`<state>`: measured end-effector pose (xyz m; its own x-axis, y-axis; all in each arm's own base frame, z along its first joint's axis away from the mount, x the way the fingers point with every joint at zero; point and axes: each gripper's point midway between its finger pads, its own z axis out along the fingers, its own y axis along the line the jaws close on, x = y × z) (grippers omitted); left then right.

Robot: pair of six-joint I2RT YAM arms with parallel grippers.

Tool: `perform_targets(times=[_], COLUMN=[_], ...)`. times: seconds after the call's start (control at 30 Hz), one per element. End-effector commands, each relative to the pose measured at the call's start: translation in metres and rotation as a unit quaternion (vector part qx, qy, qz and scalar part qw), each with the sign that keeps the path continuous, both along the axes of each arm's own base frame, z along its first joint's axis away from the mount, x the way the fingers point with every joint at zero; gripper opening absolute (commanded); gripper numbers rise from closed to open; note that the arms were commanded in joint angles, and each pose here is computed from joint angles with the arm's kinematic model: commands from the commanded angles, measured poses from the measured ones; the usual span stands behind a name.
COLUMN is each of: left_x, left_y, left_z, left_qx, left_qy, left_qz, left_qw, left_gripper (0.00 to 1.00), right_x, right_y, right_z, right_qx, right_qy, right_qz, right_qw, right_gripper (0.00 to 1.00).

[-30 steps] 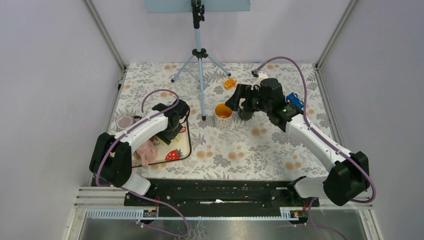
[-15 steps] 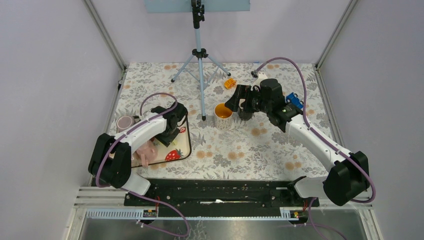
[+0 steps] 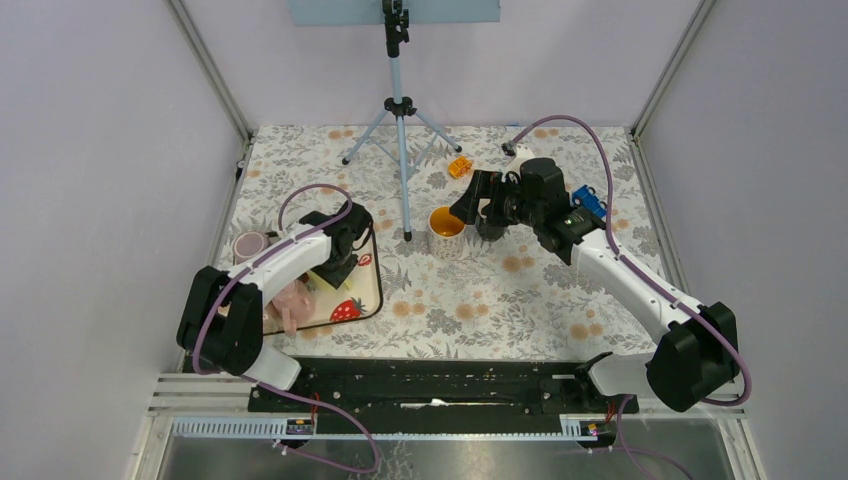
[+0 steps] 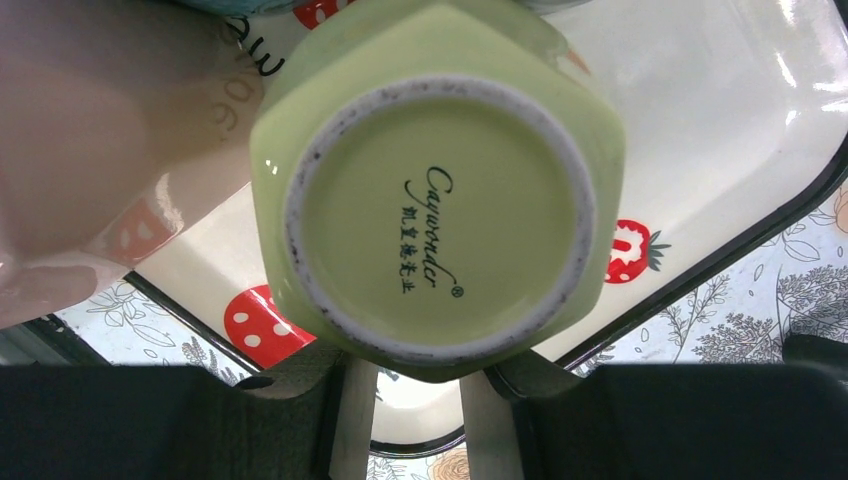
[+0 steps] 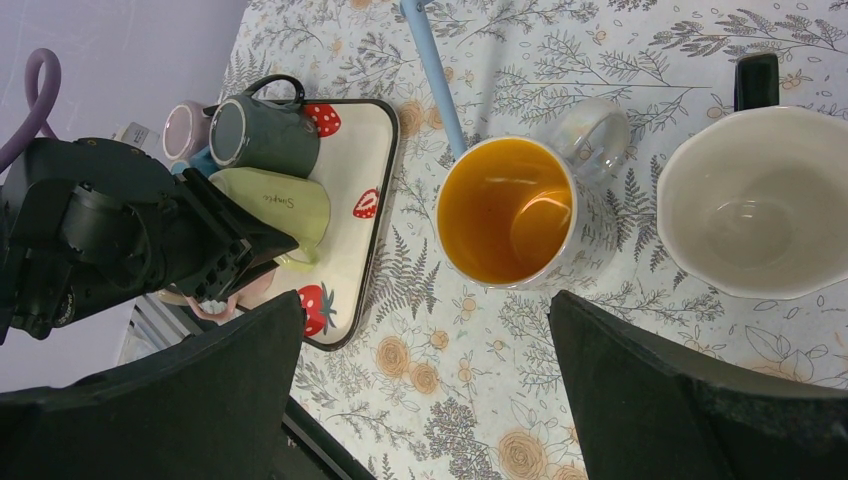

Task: Turn the mug right side up
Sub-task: Turn over the cup on the tray.

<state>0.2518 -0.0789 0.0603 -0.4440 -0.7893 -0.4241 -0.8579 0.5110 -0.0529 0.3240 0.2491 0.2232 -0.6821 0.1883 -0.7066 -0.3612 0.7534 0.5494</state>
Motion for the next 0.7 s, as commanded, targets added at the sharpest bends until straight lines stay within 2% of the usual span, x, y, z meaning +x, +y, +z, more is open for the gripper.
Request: perform_targets(times=[0.0,0.27,0.37,0.67], left_x=[0.011,0.012,0.012,0.023], left_y=[-0.004,-0.005,-0.006,-0.02], left_z=[0.005,0.0,0.0,0.019], left_qx=[-0.01,-0.011,-0.012,-0.047], left_qy=[-0.014,-0.011,-0.013,-0.05], left_qz=[0.001,-0.005,-0.006,-0.06], left_qw=[1.0,1.0,1.0,0.996], left_gripper=[0.36,0.23,0.01,0.0], right_x=[0.003,0.003,0.002,-0.003], right_y=[0.003,0.002,0.001,0.002], right_z=[0.009,0.009,0.01,0.012], right_qx=[0.011,0.01,0.011,0.017], right_qy=[-0.017,-0.018,-0.018,-0.014], right_qz=[0.002,0.0,0.001,0.007], right_qw=[1.0,1.0,1.0,1.0], right_gripper=[1.0,1.0,1.0,1.0])
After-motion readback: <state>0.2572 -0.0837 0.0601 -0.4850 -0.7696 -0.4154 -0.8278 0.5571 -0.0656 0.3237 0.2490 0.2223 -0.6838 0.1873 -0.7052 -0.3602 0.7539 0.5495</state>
